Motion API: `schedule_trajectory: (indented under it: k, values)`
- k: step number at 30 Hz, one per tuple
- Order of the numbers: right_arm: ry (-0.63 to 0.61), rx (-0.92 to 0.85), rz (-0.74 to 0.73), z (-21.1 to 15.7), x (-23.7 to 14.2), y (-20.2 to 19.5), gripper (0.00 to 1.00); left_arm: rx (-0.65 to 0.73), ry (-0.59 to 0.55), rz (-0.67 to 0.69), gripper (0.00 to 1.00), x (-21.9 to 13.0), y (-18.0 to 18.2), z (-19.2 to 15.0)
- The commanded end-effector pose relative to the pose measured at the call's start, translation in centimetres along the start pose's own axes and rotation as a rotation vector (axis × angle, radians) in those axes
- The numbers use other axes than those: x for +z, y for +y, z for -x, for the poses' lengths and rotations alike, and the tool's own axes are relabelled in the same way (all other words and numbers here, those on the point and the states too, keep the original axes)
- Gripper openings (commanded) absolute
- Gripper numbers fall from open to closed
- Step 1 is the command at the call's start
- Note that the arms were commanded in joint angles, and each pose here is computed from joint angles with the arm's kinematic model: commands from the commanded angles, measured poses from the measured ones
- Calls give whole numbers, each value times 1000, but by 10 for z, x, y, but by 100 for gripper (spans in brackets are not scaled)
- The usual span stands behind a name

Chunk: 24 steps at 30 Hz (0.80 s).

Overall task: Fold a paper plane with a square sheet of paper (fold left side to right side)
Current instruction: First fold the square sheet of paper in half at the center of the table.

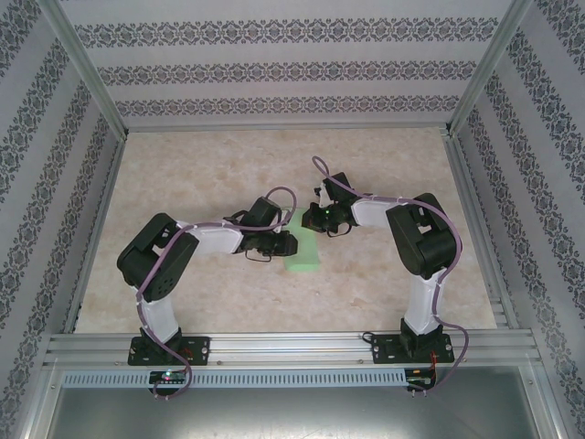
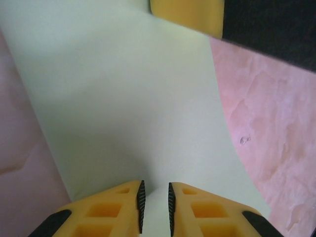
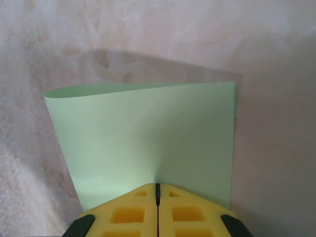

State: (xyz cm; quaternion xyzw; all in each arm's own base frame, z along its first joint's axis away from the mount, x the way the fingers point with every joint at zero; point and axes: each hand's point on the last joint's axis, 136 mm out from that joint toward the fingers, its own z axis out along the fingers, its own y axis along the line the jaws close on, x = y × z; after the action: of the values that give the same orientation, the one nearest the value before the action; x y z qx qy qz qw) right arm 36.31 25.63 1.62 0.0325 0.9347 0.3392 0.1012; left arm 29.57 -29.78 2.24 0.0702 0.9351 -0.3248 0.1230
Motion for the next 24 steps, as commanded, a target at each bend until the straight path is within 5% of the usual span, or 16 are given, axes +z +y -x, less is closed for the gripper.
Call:
schedule_trajectory:
  k: [1,24]
  values:
    - [47,24,-108,-16,4,-24,7,4,104,65,23,-1,17,-43]
    - [48,9,-122,-13,1,-22,7,128,183,27,19,-24,4,-115]
